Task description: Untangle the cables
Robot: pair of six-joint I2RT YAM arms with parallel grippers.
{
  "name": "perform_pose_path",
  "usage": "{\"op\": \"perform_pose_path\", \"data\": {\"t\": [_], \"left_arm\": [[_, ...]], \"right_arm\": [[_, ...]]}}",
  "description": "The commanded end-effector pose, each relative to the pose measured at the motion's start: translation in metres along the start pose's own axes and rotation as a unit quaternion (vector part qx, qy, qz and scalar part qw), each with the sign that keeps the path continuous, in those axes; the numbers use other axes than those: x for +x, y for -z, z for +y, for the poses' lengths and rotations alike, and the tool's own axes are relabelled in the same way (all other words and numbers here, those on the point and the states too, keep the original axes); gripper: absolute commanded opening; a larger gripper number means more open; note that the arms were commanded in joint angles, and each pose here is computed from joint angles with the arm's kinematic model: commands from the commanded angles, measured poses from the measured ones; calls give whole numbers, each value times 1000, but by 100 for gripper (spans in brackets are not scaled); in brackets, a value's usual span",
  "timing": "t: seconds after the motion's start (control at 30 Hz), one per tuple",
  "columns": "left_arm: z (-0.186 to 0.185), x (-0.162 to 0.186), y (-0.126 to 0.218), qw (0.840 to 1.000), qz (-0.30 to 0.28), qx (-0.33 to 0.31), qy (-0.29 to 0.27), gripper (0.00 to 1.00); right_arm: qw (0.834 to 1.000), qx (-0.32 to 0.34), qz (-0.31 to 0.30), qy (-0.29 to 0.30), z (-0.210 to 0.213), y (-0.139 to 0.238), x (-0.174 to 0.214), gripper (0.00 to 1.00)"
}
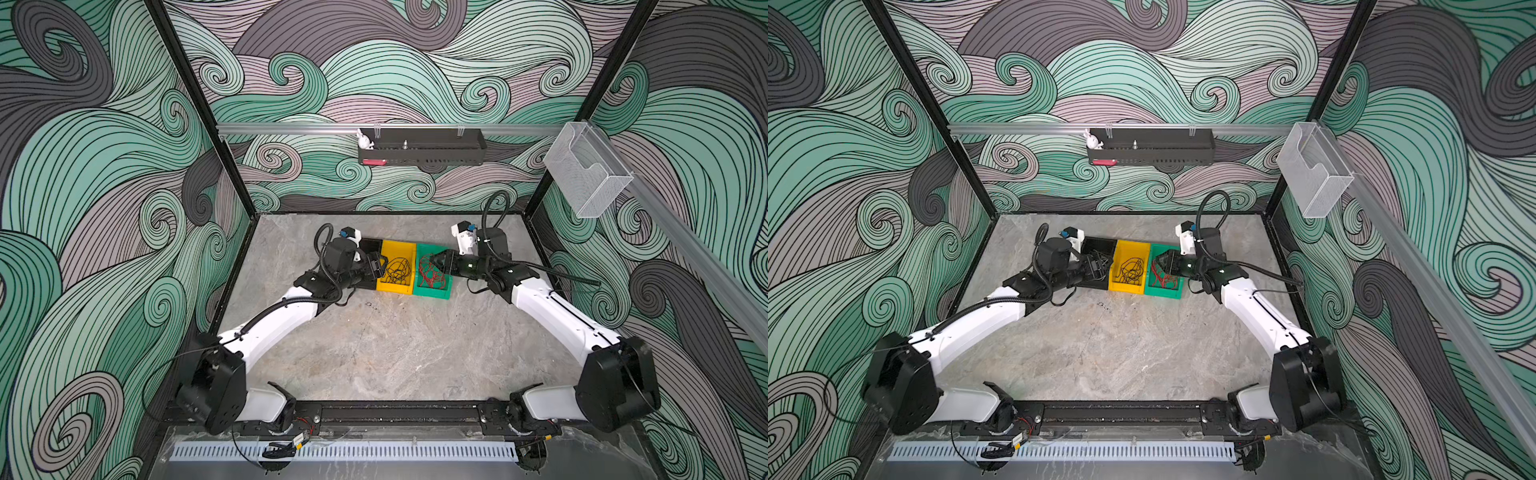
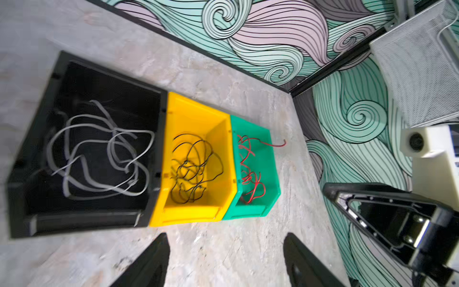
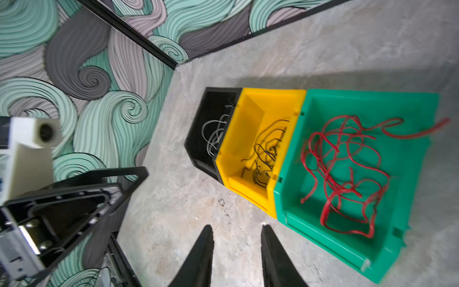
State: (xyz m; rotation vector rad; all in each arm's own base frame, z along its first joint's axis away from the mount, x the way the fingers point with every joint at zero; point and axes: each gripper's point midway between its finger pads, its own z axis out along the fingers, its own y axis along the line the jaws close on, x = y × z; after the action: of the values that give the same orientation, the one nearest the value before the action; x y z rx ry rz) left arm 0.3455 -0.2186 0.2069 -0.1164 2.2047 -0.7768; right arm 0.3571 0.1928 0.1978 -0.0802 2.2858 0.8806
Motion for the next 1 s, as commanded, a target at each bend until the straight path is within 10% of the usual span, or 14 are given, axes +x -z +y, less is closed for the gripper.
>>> {"op": "perform_pose_path", "data": {"t": [0.0,0.33,0.67,0.97], "left_arm": [[43,9,28,996,-27,-81,-21,75],[145,5,97,953,-158,-255,-47,90],[208,-30,124,878,-232,-405,-109,92],[242,-46,97,868,-207,-426,-148,94]], "right_arm": [[997,68,-20,2,-30,12,8,45],[948,292,-124,-21,-124,66,20,99],[869,446,-209,46,-176,113,9,100],[833,494,-241,63,-207,118,-3,100]]}}
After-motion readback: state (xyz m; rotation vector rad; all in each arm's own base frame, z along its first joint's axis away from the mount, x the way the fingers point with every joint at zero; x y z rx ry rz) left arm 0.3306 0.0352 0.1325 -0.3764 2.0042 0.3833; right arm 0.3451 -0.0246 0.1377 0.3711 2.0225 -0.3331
